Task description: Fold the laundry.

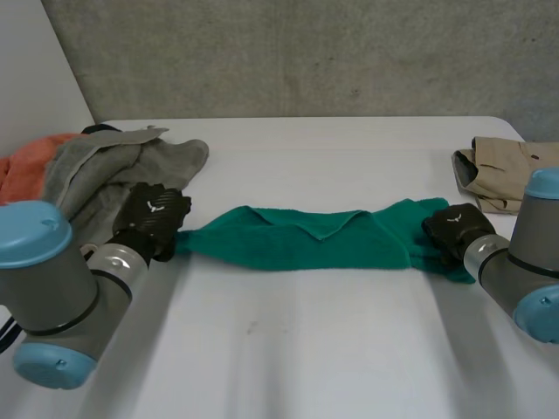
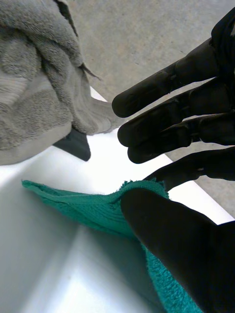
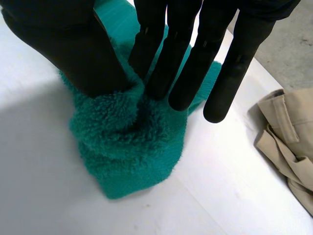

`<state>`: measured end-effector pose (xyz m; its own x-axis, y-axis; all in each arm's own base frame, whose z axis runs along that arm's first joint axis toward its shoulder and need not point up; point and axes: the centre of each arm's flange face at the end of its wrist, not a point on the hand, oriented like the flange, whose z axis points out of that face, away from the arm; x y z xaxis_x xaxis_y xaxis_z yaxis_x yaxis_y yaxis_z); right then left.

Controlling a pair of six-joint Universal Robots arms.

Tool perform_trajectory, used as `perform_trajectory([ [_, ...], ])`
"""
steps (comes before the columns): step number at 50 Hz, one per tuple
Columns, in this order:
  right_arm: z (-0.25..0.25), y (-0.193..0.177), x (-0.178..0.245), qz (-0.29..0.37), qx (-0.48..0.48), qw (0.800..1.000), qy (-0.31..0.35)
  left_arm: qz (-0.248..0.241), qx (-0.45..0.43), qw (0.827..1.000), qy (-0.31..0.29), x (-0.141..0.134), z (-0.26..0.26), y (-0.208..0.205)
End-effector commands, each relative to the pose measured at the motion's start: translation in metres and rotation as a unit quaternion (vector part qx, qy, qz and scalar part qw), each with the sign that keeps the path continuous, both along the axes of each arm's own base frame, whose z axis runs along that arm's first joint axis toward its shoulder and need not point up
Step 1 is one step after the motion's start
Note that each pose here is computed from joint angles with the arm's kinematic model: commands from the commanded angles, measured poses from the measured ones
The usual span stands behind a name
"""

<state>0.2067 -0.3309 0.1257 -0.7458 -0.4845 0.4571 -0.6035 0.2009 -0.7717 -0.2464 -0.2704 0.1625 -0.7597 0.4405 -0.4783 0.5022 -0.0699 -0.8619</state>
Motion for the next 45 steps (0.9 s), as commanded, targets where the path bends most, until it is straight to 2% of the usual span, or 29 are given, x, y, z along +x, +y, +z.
perform_trajectory([
  [1,0.012,0.020,0.011,0.045,0.008,0.999,-0.010,0.018,0.033,0.999,-0.018,0.019,0.008,0.013],
  [8,0.037,0.054,0.027,0.094,-0.014,0.995,-0.016,0.009,0.063,0.995,-0.080,0.031,0.025,0.036],
  [11,0.041,0.063,0.033,0.108,-0.021,0.994,-0.016,0.008,0.072,0.993,-0.093,0.035,0.031,0.039],
  [15,0.040,0.072,0.040,0.123,-0.021,0.992,-0.008,-0.017,0.060,0.994,-0.094,0.029,0.055,0.048],
  [19,0.039,0.072,0.039,0.121,-0.023,0.992,-0.001,-0.062,0.029,0.996,-0.054,0.008,0.085,0.057],
  [22,0.036,0.067,0.036,0.116,-0.023,0.993,0.003,-0.105,0.022,0.994,-0.001,-0.014,0.101,0.062],
  [27,0.037,0.061,0.031,0.107,-0.026,0.994,0.005,-0.165,0.066,0.981,0.077,-0.061,0.092,0.056],
  [30,0.038,0.058,0.029,0.102,-0.028,0.994,0.005,-0.173,0.095,0.976,0.095,-0.085,0.075,0.044],
  [38,0.037,0.053,0.024,0.095,-0.028,0.995,0.005,-0.187,0.123,0.971,0.089,-0.129,0.032,0.015],
  [45,0.036,0.047,0.020,0.085,-0.034,0.996,0.005,-0.198,0.141,0.967,0.079,-0.152,0.000,0.004],
])
